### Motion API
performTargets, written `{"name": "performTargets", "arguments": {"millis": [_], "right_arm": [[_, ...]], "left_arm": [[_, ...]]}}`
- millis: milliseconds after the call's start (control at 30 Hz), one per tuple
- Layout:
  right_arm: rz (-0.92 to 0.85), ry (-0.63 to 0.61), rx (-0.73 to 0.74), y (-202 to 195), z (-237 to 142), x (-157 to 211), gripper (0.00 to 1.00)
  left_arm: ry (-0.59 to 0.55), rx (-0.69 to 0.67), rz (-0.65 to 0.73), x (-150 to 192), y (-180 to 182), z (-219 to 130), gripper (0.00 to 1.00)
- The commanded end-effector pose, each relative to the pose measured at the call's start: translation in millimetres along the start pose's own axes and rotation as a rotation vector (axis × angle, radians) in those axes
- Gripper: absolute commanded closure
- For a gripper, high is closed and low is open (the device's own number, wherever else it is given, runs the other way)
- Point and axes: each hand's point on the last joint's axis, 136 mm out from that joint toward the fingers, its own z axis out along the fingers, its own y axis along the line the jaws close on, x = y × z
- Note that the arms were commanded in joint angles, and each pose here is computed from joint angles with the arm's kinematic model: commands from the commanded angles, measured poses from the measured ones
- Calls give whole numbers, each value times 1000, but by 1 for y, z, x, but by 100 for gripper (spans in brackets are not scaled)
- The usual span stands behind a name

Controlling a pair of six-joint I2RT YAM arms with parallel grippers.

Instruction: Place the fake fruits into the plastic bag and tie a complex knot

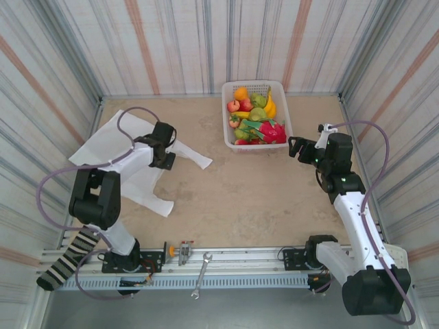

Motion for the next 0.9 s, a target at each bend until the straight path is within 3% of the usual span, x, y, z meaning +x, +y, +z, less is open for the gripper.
{"name": "performTargets", "arguments": {"millis": [0, 133, 367, 567, 867], "right_arm": [[39, 16, -80, 13, 4, 8, 1], [96, 20, -186, 32, 14, 17, 1], [146, 76, -366, 83, 40, 57, 1], [230, 92, -524, 137, 58, 93, 1], [241, 84, -666, 207, 71, 133, 1]], "left_arm": [[-30, 10, -91, -12, 8, -41, 100], [-55, 60, -183, -22, 14, -76, 100], [-120, 365, -392, -44, 0, -128, 100], [-161, 528, -454, -61, -16, -159, 100], [-195, 632, -478, -74, -28, -171, 100]]}}
